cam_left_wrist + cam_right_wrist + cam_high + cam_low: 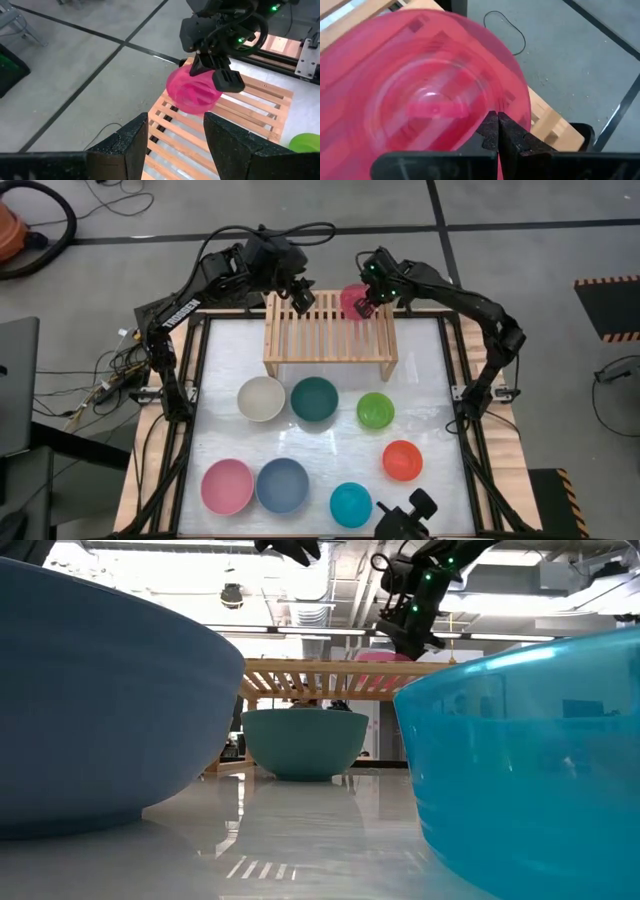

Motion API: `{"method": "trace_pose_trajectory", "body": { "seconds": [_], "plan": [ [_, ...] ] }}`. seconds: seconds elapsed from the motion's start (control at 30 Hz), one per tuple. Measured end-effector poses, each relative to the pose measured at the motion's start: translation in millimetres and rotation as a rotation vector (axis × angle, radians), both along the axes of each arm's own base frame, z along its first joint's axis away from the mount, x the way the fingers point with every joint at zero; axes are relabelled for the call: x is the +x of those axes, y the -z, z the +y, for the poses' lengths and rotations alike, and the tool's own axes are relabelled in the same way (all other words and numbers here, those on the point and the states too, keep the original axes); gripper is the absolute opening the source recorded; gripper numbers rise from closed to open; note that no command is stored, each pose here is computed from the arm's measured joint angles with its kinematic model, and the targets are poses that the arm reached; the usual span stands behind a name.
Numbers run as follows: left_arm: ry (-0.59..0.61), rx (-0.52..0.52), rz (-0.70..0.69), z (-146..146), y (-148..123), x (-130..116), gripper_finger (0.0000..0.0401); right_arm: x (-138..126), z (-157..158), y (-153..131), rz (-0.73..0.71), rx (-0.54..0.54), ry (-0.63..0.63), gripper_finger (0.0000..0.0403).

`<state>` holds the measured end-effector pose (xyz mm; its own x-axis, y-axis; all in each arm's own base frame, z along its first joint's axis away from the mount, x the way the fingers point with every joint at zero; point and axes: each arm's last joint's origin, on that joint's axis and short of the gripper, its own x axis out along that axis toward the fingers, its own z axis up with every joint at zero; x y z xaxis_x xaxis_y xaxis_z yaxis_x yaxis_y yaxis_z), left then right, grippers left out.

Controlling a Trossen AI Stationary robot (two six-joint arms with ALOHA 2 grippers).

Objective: Place and stack bowls onto a shelf
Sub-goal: Put the right small pink bowl on the shelf, then stack the small green bowl on top of the small pink bowl

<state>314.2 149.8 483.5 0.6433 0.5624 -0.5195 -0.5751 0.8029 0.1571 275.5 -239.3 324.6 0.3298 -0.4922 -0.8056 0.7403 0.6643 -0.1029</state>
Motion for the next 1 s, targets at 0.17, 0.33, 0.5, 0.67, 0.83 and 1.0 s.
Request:
{"method": "trace_pose_trajectory", "body": {
  "seconds": [0.17,0.33,0.5,0.67,0.83,1.0],
  "plan": [
    [0.000,0.003,-0.006,0.1,-0.6,0.3,0.0178,-5.5,-2.7,1.4,0.026,0.013,0.020,0.0018],
    [0.000,0.003,-0.006,0.2,-0.6,0.3,0.0178,-8.3,-2.2,2.5,0.081,-0.009,0.052,0.0018],
    [0.000,0.003,-0.007,0.2,-0.6,0.3,0.0178,-6.4,0.4,0.7,0.085,-0.012,0.038,0.0021],
    [0.000,0.002,-0.003,0.1,-0.3,0.2,0.0178,-8.2,17.2,-39.8,0.033,-0.047,-0.015,0.0054],
    [0.019,-0.051,0.005,-2.2,1.9,-2.2,0.0178,-38.0,59.9,-106.0,-0.027,-0.089,-0.073,0.0070],
    [0.229,-0.239,-0.050,-16.4,10.7,11.1,0.0178,-85.0,115.7,-145.8,-0.084,-0.071,-0.092,0.0073]
  ]
}}
